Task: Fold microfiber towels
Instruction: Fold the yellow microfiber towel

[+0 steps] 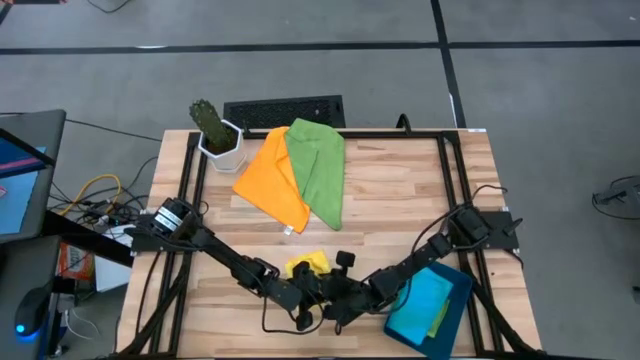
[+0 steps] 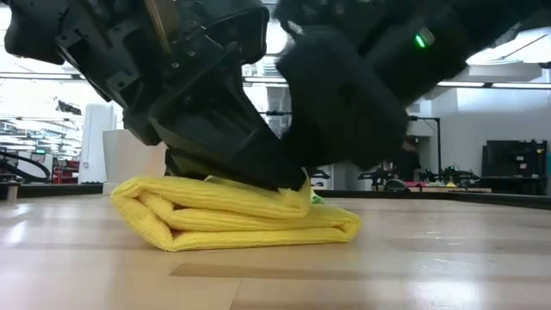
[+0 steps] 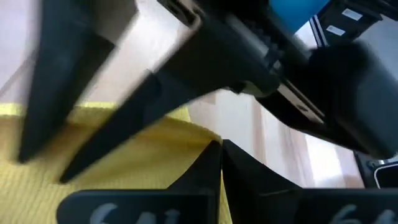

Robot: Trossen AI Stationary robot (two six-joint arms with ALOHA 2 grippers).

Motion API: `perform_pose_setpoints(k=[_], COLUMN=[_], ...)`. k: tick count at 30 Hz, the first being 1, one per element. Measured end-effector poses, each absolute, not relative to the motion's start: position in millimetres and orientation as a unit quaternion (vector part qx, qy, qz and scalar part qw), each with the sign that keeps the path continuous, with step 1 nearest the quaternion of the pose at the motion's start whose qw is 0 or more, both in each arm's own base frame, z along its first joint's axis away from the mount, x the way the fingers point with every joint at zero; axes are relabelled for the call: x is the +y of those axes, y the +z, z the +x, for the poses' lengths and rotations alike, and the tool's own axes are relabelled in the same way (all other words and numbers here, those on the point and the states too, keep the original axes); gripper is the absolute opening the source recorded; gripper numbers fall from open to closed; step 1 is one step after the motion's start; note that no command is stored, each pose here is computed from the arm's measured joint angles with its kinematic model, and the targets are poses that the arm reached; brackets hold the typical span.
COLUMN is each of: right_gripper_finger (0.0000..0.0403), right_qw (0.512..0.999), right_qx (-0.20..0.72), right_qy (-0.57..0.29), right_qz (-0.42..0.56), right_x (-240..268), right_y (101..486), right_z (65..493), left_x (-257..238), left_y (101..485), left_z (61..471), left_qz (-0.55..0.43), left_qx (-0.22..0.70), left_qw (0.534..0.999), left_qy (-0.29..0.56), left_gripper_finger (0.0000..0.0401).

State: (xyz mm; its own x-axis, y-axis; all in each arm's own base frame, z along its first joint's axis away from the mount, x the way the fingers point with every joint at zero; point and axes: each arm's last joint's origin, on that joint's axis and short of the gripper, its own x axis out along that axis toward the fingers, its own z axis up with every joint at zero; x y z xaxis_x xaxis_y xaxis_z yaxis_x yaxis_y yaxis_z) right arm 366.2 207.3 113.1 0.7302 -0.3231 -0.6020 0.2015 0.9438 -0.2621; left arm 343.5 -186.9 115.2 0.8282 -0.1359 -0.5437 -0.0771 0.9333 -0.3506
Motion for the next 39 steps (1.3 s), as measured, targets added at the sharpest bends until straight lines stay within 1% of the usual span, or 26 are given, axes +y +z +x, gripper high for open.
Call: perform_pose_setpoints(k=[3, 5, 10, 15, 18, 24, 26, 30, 34, 39], right_gripper_finger=[0.0081, 0.0081, 0.0081, 0.0081, 0.0081, 0.0081, 0.0081, 0.0081, 0.0081, 0.0081], right_qw=[0.911, 0.912, 0.908, 0.908, 0.908, 0.906, 0.906, 0.907, 0.909, 0.910], right_qx=[0.374, 0.377, 0.383, 0.383, 0.384, 0.386, 0.387, 0.386, 0.382, 0.379], right_qy=[-0.143, -0.141, -0.157, -0.158, -0.157, -0.158, -0.159, -0.157, -0.157, -0.157], right_qz=[-0.096, -0.077, -0.067, -0.067, -0.065, -0.066, -0.065, -0.064, -0.061, -0.058], right_x=[205, 206, 207, 209, 208, 207, 206, 206, 206, 206], right_y=[101, 95, 85, 84, 84, 83, 82, 82, 82, 83], right_z=[361, 363, 362, 360, 360, 360, 361, 361, 362, 362], left_x=[-187, -187, -187, -184, -183, -194, -195, -189, -171, -150], left_y=[116, 117, 122, 140, 154, 181, 194, 234, 274, 325], left_z=[344, 344, 343, 338, 330, 320, 320, 325, 325, 332], left_qz=[-0.179, -0.175, -0.171, -0.170, -0.173, -0.198, -0.213, -0.254, -0.296, -0.353], left_qx=[0.290, 0.287, 0.290, 0.297, 0.305, 0.268, 0.233, 0.107, -0.007, -0.079], left_qw=[0.940, 0.942, 0.941, 0.939, 0.936, 0.942, 0.947, 0.957, 0.950, 0.928], left_qy=[-0.021, -0.023, -0.035, -0.040, -0.025, -0.039, -0.051, -0.087, -0.101, -0.089], left_gripper_finger=[0.0000, 0.0000, 0.0000, 0.0000, 0.0000, 0.0001, 0.0001, 0.0001, 0.0001, 0.0000])
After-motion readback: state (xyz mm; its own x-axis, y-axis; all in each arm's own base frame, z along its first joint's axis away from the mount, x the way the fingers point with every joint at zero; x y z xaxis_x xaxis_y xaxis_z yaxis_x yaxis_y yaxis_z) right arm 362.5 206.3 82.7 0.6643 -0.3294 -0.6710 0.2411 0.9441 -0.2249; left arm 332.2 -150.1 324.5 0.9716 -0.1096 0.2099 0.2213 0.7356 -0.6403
